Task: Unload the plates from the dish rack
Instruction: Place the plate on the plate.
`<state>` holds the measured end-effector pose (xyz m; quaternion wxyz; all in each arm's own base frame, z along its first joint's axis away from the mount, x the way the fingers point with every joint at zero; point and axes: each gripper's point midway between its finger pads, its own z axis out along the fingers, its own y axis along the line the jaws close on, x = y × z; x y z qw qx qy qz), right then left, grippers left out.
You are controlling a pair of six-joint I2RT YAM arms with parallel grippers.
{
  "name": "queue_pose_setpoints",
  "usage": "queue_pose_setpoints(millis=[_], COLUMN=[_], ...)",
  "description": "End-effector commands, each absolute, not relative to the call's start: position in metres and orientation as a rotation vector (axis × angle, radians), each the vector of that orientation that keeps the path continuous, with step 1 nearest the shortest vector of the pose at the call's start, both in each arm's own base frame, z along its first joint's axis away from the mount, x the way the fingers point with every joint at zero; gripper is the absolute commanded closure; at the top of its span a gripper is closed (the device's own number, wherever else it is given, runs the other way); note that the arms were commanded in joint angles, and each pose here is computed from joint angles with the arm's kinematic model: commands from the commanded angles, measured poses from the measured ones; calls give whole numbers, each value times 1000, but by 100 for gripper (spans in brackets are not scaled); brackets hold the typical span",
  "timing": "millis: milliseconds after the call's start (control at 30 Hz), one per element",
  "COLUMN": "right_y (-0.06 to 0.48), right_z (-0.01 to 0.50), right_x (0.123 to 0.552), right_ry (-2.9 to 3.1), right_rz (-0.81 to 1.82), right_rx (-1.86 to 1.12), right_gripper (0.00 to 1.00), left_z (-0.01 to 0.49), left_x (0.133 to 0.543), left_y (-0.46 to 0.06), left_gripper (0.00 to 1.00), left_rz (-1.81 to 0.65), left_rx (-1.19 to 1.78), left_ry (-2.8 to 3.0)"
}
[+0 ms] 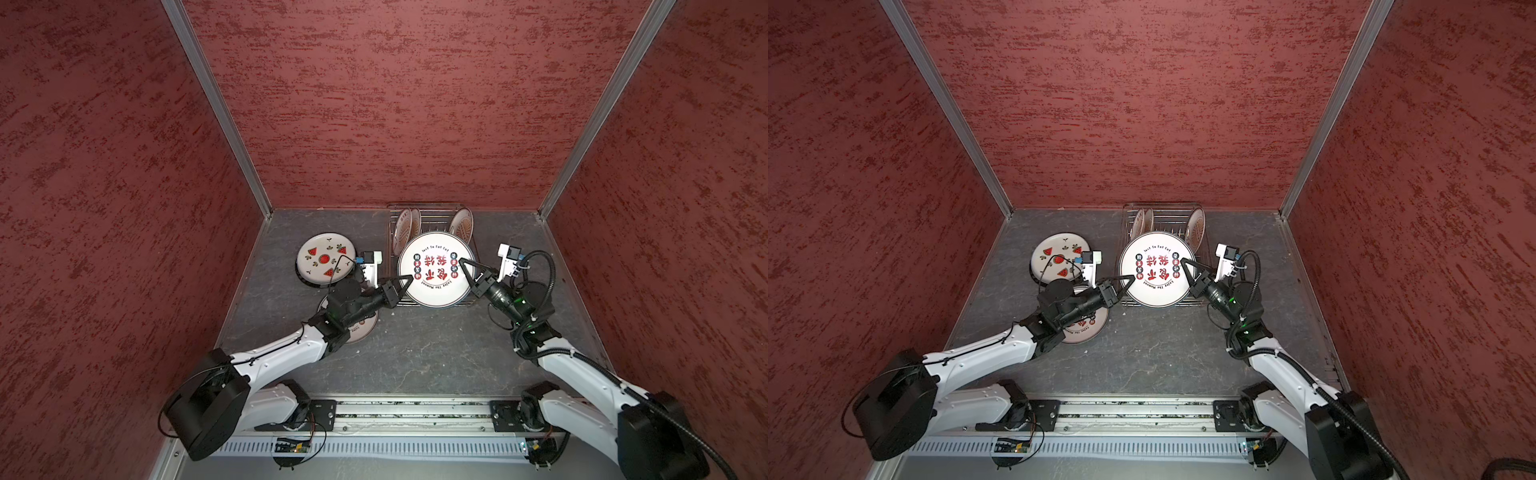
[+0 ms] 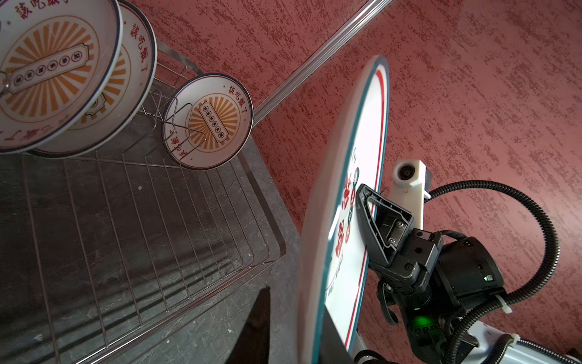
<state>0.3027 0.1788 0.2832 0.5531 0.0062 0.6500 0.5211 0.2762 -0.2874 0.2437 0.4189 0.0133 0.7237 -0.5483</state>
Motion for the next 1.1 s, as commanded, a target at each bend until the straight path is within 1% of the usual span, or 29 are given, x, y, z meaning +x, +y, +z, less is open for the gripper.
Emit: queue_pose_setpoints(millis=[0,167,400,500,533,700,900,1000,1033,1067], right_y=[181,186,183,184,184,186,187,189,191,192], right_z=[312,306,300,298,298,296,294,293,292,291], right_x=[295,300,305,306,306,307,308,307,307,306], right_ry=[1421,1440,1458,1461,1464,1470,1478,1484,1486,1491], right_rz=[1285,1303,1274,1273,1272,1281,1283,1284,1285,1283], right_rx=[-43,-47,-24,-21,-21,-27,-28,-48,-59,-69], right_gripper=[100,100,100,100,100,91,85,75,65,51], left_z=[243,245,240,239,239,241,243,244,245,247], left_x=[282,282,285,285,286,285,287,291,292,294], left_y=[-289,-292,-291,-291,-290,-290,-287,-283,-280,-278], left_gripper=[81,82,96,100,100,100,100,100,100,100], left_rz=[-1368,-1386,-1375,-1376,-1379,-1405,-1450,-1461,-1461,-1460], left_rx=[8,14,-6,-19,-24,-32,-57,-84,-91,-101], left_ry=[1829,1828,1848,1853,1855,1848,1832,1823,1816,1811])
